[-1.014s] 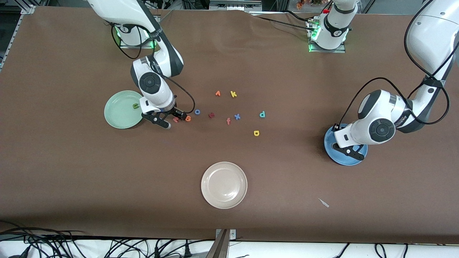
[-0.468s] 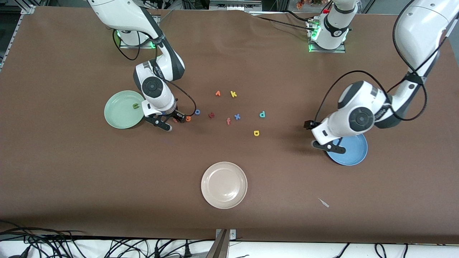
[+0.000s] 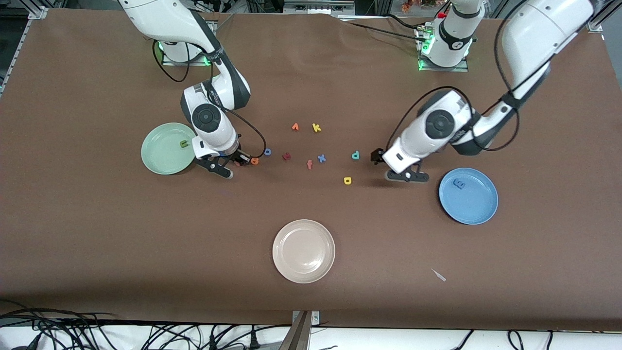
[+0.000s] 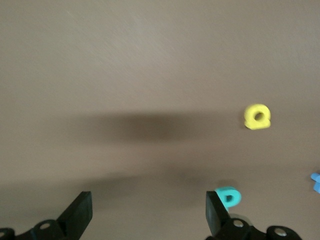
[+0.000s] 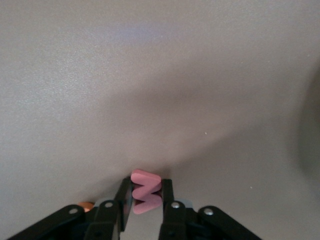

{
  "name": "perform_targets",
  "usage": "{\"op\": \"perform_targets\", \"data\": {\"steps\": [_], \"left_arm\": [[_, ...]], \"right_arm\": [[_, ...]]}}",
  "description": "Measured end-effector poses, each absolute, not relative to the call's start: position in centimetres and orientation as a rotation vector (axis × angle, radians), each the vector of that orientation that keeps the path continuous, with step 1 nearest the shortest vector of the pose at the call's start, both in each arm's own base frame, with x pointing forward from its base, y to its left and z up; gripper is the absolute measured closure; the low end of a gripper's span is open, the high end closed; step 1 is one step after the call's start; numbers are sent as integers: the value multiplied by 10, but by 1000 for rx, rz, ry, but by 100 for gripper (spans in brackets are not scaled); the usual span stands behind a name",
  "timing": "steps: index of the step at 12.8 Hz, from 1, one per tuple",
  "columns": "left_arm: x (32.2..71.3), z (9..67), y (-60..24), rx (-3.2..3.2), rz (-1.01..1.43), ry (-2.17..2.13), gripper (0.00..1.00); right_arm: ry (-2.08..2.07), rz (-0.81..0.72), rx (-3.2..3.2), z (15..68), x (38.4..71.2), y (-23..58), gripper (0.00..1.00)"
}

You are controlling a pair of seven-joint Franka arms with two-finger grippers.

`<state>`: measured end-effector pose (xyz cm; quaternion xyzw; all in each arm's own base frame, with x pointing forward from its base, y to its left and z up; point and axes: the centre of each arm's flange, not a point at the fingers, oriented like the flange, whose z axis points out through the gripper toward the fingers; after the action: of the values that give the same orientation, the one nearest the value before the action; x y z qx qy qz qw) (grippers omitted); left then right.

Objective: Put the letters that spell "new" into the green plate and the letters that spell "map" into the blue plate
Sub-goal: 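Carry the pink M to the green plate while the left gripper reaches the P, then release the M onto the green plate while the left gripper grasps the P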

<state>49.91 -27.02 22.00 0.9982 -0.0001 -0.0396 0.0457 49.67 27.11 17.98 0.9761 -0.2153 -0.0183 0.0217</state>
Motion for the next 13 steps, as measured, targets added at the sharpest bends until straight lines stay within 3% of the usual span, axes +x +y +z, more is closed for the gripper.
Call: {"op": "perform_targets", "data": {"steps": [3, 6, 9, 10, 12, 13], "left_arm": [[461, 210, -324, 3101, -67, 52, 2], [452, 189, -343, 3142, -55, 84, 4], [455, 172, -355, 3169, -44, 95, 17], [457, 172, -359, 3166, -38, 100, 17], [461, 173, -362, 3159, -31, 105, 32], [463, 174, -362, 3157, -28, 110, 33]], "right_arm": [[-670, -44, 3030, 181, 499, 271, 73], [-686, -26, 3022, 211, 519, 252, 73], [-614, -175, 2969, 263, 528, 198, 73], [-591, -207, 2966, 275, 529, 177, 73], [-554, -255, 2963, 273, 523, 132, 73], [-538, -277, 2959, 264, 518, 112, 73]]}}
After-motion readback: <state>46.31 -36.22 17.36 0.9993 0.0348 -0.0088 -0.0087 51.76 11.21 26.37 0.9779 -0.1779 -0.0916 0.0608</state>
